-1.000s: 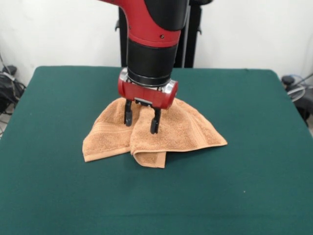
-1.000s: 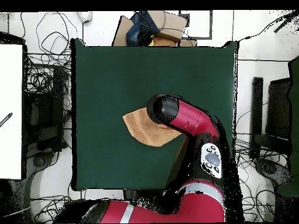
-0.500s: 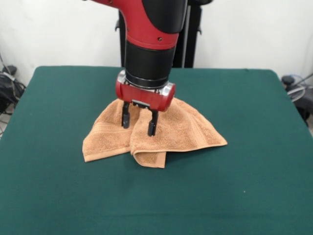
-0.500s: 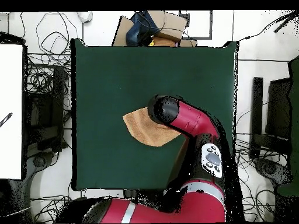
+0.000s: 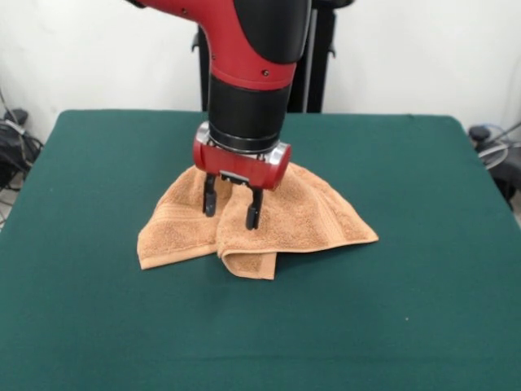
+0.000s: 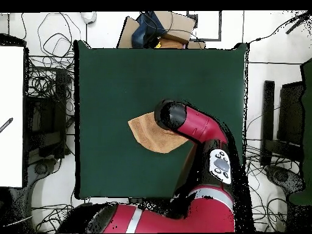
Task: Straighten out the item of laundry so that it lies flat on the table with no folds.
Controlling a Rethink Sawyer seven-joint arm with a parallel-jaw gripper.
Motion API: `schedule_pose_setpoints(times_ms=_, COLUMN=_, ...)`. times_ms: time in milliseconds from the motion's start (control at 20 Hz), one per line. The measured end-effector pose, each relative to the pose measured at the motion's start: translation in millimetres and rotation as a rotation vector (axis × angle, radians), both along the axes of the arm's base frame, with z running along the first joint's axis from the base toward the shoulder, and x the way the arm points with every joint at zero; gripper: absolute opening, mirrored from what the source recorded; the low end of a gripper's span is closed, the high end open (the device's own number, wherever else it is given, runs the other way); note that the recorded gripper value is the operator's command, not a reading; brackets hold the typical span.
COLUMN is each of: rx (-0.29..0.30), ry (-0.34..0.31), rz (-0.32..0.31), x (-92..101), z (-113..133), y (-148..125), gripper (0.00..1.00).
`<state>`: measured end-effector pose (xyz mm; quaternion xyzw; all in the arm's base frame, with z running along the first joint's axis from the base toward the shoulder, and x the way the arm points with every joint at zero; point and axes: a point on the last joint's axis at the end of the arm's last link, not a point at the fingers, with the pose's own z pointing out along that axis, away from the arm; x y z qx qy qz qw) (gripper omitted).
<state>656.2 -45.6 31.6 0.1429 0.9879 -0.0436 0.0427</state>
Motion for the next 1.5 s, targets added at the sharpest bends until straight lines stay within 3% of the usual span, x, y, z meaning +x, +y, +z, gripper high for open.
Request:
schedule_pose_setpoints(times_ms=750, rx=0.007, ry=0.045, rz=0.000, x=-14.0, z=-28.2, y=2.6, gripper=1.00)
schedule_pose_setpoints(times_ms=800, rx=0.008, ry=0.048, rz=0.000, x=-15.1, z=-30.4, y=2.7, gripper=0.00)
schedule_pose_setpoints(times_ms=1500, rx=0.010, ry=0.060, rz=0.002, x=-19.0, z=-37.6, y=4.8, gripper=0.00)
